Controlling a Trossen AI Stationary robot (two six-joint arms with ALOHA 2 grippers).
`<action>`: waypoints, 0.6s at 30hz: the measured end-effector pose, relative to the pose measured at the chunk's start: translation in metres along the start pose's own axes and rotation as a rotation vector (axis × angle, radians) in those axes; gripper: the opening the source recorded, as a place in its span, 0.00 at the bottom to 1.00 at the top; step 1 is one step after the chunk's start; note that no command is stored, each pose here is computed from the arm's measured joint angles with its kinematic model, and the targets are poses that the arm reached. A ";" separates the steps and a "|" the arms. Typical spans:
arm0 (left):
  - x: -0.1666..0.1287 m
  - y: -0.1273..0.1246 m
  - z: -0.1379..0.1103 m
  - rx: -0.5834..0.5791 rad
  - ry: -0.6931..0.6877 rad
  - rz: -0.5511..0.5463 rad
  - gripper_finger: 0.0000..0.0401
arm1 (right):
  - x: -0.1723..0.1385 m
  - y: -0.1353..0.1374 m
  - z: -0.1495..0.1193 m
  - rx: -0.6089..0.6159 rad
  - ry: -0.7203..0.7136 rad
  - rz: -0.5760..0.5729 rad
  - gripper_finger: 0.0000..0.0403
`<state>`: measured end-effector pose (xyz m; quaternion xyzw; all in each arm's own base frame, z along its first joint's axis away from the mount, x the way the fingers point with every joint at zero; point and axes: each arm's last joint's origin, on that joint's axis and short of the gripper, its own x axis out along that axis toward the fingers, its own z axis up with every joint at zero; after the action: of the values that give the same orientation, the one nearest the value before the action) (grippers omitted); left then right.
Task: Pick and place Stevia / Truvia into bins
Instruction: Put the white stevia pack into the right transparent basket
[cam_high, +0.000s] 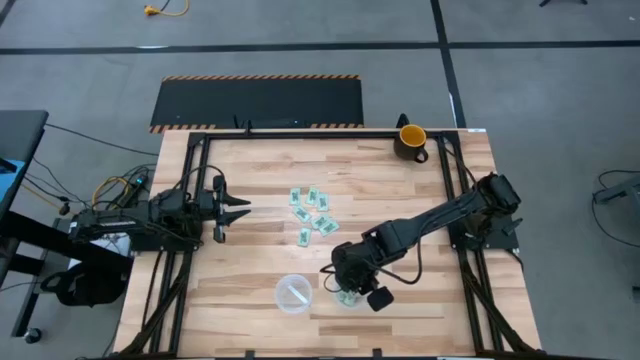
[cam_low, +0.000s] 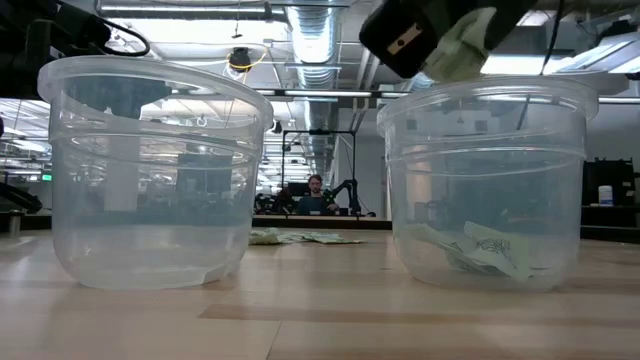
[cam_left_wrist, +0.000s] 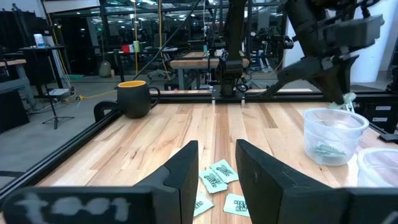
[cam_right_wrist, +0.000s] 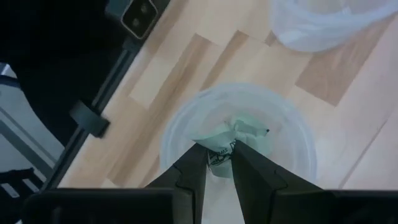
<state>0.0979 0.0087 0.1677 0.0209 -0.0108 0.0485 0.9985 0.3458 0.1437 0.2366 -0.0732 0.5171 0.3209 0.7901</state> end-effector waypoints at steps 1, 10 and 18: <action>0.000 0.000 0.000 0.000 0.000 0.000 0.24 | 0.002 -0.001 -0.002 0.007 0.016 0.002 0.17; 0.000 0.000 0.000 0.000 0.000 0.000 0.24 | 0.001 -0.001 -0.002 0.016 0.016 0.004 0.29; 0.000 0.000 0.000 0.000 0.000 0.000 0.24 | 0.001 -0.001 -0.002 0.017 0.017 -0.004 0.42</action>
<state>0.0979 0.0087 0.1676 0.0209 -0.0109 0.0485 0.9985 0.3452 0.1421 0.2347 -0.0702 0.5264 0.3143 0.7869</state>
